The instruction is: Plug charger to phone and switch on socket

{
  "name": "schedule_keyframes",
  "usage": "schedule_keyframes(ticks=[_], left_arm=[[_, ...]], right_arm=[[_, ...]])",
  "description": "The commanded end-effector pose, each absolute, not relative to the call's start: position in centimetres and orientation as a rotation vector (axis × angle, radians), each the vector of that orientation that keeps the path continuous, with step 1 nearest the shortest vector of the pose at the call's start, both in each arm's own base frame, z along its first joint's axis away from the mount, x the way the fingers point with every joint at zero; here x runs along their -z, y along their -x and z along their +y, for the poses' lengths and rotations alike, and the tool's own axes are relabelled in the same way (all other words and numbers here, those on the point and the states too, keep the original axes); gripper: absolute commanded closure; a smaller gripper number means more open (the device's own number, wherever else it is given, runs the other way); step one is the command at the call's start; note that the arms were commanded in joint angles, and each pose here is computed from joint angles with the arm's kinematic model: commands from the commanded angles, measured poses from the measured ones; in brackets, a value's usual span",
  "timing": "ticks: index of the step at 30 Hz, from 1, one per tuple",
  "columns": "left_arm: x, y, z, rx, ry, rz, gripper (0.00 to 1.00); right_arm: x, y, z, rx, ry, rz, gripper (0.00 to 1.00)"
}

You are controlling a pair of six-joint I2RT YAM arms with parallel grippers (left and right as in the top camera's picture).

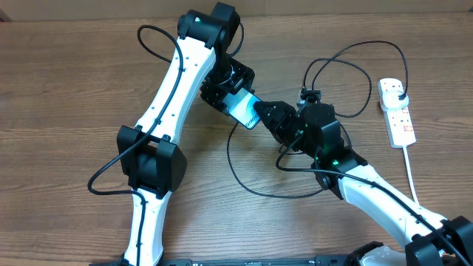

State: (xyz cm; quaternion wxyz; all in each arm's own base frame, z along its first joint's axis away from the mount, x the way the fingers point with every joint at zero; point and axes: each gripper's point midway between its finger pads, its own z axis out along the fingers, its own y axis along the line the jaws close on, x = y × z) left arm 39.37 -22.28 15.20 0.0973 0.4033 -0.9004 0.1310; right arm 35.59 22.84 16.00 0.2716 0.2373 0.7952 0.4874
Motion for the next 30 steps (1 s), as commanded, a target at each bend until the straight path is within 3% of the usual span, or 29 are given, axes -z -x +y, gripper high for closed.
schedule_keyframes(ticks=[1,11,21,30], left_arm=[[-17.6,-39.0,-23.2,-0.467,-1.212,-2.667,0.3],[-17.6,-38.4,-24.0,-0.461,-1.191,-2.672,0.3],[-17.6,-38.4,-24.0,-0.455,-1.213,-2.658,0.29],[-17.6,-38.4,-24.1,-0.456,-1.213,-2.658,0.29]], right_arm=[[-16.4,-36.1,23.6,-1.304,-0.64,2.123,0.57],[-16.1,-36.4,24.8,-1.333,-0.624,2.109,0.62],[-16.1,-36.4,24.7,-1.336,-0.636,2.103,0.74],[-16.2,-36.5,24.7,-1.367,-0.708,2.093,0.74]])
